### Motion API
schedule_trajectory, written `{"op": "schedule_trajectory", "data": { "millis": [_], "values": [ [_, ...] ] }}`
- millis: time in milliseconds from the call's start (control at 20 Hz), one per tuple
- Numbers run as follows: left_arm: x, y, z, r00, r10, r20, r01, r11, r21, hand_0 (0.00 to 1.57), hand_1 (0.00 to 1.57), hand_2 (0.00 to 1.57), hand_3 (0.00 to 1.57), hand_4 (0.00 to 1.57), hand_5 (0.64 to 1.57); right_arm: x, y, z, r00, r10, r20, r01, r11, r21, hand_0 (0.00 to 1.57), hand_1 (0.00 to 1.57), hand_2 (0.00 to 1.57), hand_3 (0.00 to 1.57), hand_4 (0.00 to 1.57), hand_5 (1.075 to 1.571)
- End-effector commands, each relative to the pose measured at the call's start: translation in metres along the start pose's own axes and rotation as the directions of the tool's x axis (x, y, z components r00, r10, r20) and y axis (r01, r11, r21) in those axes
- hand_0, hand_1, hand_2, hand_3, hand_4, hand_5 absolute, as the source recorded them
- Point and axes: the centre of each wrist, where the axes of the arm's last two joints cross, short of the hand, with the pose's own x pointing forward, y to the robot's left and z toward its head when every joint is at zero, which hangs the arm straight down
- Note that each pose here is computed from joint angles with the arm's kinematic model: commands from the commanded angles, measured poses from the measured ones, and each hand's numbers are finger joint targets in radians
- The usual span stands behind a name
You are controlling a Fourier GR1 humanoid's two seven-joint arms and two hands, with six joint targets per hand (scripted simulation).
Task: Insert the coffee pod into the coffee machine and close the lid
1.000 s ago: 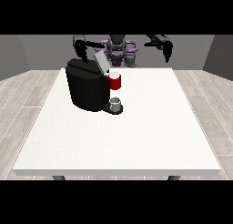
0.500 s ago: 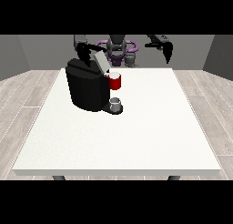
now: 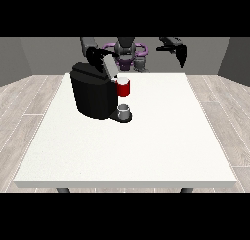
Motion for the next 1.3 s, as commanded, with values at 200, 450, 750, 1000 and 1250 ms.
{"op": "schedule_trajectory", "data": {
  "millis": [200,450,750,1000,1250],
  "values": [
    [0.003,0.028,-0.006,1.000,0.013,0.025,-0.014,0.999,0.050,0.00,0.00,0.00,0.00,0.00,1.571,0.012,0.020,-0.014,1.000,0.022,0.015,-0.023,0.999,0.045,0.00,0.00,0.00,0.00,0.00,1.571],
    [-0.027,0.006,0.013,1.000,-0.017,-0.010,0.017,0.998,0.063,0.00,0.00,0.00,0.00,0.19,1.571,0.020,0.030,-0.020,1.000,0.028,-0.007,-0.028,0.996,0.084,0.00,0.00,0.00,0.00,0.11,1.571],
    [-0.013,0.017,0.001,0.999,-0.016,0.042,0.014,0.999,0.040,0.00,0.00,0.00,0.00,0.18,1.571,0.031,0.046,-0.030,0.990,0.107,0.090,-0.114,0.991,0.073,0.00,0.00,0.00,0.00,0.21,1.571],
    [-0.009,0.001,-0.004,1.000,0.003,0.019,-0.002,1.000,-0.029,0.00,0.00,0.00,0.00,0.00,1.571,0.048,0.066,-0.043,0.987,0.159,0.038,-0.162,0.980,0.113,0.00,0.00,0.00,0.00,0.14,1.571],
    [-0.001,-0.017,-0.010,0.995,0.003,0.100,-0.003,1.000,0.003,0.00,0.00,0.00,0.00,0.19,1.571,0.030,0.070,-0.033,0.991,0.095,0.091,-0.108,0.983,0.145,0.00,0.00,0.00,0.00,0.12,1.571]
  ]
}}
